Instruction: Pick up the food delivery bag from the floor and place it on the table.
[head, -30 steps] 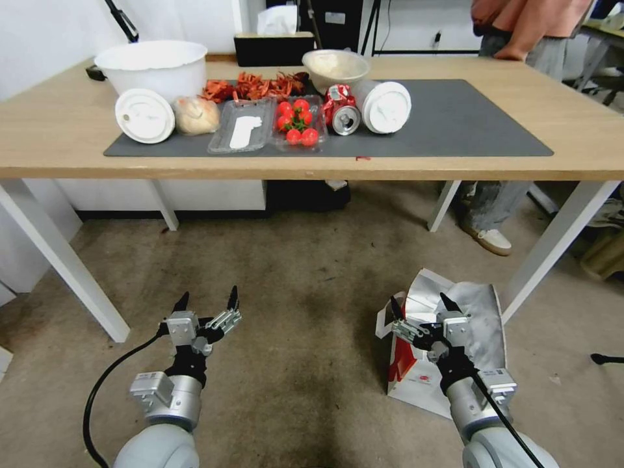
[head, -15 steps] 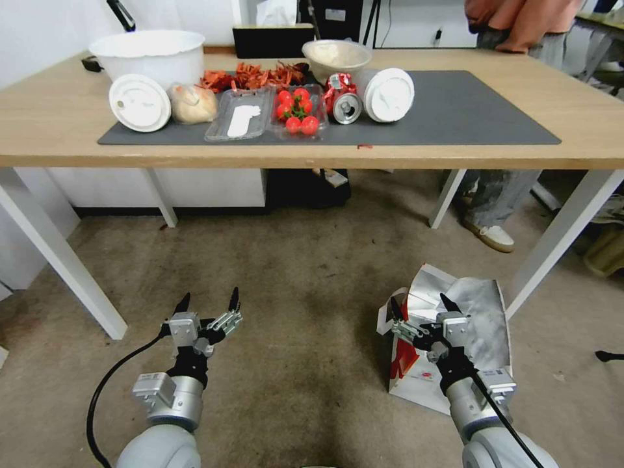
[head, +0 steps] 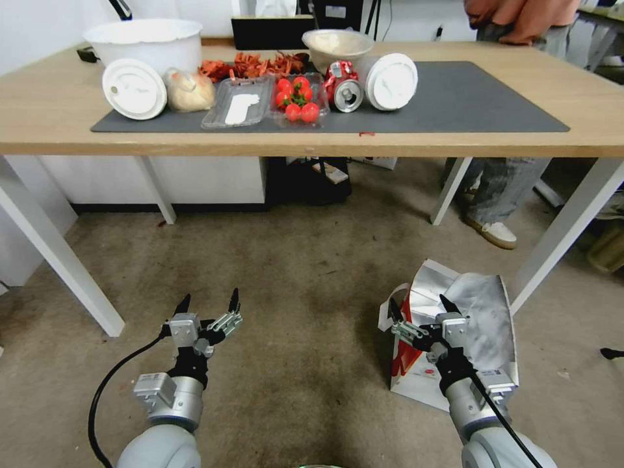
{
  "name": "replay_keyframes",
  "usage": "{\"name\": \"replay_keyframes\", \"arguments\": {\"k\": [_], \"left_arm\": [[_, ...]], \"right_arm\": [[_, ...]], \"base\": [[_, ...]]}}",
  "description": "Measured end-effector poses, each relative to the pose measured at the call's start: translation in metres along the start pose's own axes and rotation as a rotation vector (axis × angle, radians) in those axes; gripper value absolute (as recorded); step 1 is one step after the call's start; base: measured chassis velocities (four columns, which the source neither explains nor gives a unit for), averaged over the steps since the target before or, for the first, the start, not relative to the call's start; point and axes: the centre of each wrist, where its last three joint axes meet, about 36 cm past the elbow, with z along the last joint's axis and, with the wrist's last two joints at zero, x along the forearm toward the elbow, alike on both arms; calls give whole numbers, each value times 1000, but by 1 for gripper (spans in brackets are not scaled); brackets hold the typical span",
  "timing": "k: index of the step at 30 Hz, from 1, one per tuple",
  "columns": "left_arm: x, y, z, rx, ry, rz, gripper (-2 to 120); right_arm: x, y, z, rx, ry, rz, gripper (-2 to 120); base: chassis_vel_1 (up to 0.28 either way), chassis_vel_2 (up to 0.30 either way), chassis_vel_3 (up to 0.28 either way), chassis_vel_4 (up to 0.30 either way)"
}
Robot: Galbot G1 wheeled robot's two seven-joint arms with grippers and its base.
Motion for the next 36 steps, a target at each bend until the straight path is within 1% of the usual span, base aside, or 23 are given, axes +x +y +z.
{"name": "replay_keyframes", "arguments": {"k": [30,33,36], "left_arm": [[-1,1,5,3,0,4,100],[-1,1,5,4,-2,11,100],[-1,1,7,-1,-11,21,100]], "right_arm": [[0,0,2,0,7,3,100],[1,0,0,1,0,4,100],[2,-5,-7,8,-20,14,100]], "base": [[0,0,0,0],[0,0,0,0],[0,0,0,0]]}}
